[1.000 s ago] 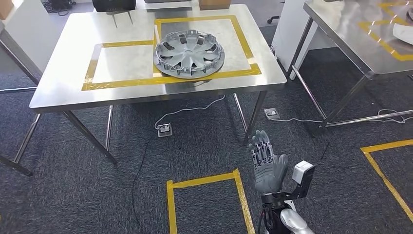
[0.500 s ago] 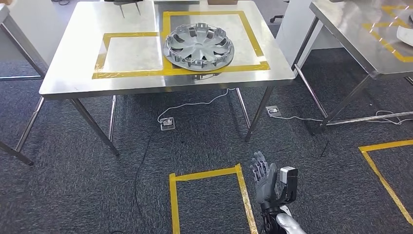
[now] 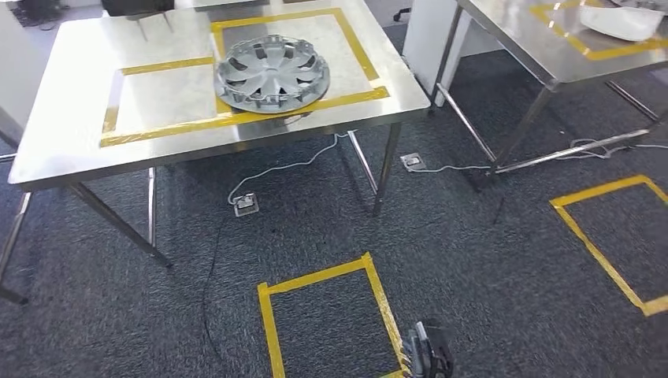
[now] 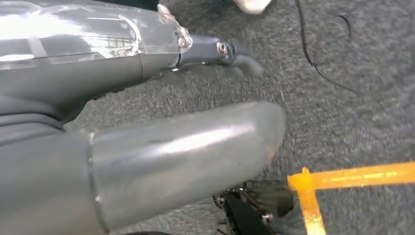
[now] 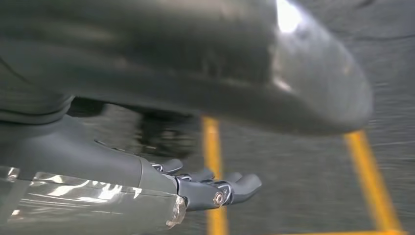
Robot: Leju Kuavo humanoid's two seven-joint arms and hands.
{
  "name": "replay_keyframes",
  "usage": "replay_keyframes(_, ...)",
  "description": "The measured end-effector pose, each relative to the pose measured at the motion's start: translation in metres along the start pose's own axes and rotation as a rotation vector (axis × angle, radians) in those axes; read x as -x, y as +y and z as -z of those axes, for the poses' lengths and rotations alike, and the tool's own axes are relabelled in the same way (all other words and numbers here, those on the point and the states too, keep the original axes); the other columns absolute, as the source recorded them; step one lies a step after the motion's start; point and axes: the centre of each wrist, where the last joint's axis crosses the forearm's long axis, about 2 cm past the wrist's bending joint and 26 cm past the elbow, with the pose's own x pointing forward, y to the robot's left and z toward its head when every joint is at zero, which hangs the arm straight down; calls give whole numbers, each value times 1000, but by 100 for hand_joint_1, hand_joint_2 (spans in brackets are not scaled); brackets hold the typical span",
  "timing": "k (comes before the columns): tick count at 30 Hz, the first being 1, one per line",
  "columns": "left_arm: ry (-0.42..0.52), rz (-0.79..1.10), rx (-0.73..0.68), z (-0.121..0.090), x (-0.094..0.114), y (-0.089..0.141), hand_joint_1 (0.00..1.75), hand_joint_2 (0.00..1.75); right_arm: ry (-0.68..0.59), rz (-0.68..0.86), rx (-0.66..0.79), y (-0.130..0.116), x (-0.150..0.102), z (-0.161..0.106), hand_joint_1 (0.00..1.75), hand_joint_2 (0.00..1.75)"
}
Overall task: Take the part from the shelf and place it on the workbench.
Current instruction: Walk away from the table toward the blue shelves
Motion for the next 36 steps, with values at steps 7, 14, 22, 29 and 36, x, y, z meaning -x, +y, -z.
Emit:
replay_keyframes(7,-13,4,-15,0,2,9,0,0,95,-73,-19,14,18,-5,0,0)
replay_keyframes(14,-43,7,-42,1,2,19,0,0,152,-124,-59,25,24,-7,0,0)
replay_keyframes(22,67,11,-75,1,2,31,0,0,205,-149,-44,23,27,-8,0,0)
replay_keyframes(29,11,0,-52,1,-1,19,0,0,241,-200,-6,5,28,-6,0,0)
replay_keyframes(36,7,4,-24,0,3,10,0,0,276,-262,-13,2,28,-5,0,0)
